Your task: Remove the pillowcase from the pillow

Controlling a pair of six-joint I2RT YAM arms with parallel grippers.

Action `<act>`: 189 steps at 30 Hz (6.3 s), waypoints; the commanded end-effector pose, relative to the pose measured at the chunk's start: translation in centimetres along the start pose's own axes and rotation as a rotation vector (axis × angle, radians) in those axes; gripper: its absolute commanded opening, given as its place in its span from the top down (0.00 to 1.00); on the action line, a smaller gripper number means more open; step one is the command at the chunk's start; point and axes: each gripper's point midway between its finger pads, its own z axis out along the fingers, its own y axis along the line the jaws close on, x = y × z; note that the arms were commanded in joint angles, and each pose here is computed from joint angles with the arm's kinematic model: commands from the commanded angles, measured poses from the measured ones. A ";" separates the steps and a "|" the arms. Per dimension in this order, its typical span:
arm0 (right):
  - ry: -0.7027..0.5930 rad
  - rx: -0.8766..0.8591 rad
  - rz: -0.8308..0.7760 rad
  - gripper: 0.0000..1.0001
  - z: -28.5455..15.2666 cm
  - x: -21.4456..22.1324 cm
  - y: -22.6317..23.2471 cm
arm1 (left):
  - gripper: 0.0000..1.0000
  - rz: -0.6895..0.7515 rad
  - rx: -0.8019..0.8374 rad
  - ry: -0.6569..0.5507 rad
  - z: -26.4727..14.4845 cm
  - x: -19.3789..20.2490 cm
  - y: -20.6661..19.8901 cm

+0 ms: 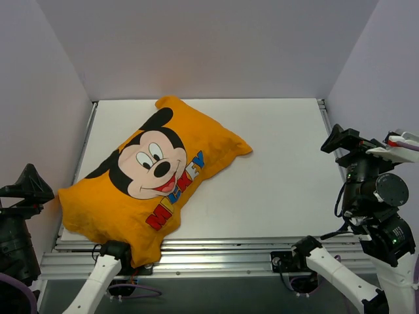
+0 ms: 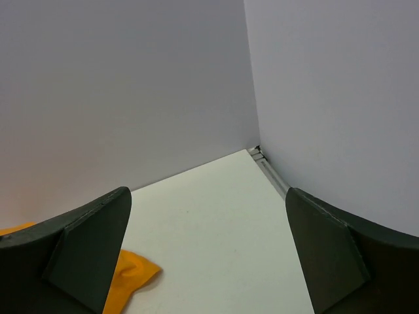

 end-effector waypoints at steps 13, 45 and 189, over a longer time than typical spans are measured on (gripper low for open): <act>0.283 -0.324 0.075 0.00 3.9 10.6 12.9 | 0.06 0.104 0.088 0.277 4.9 10.3 -5.5; 0.899 -0.509 0.211 0.00 0.2 33.8 18.8 | 0.06 -0.266 0.721 1.359 -1.0 42.6 -35.2; 0.814 -0.561 -0.324 0.21 3.5 29.4 29.0 | 0.06 -0.180 0.304 0.919 3.2 31.5 -15.2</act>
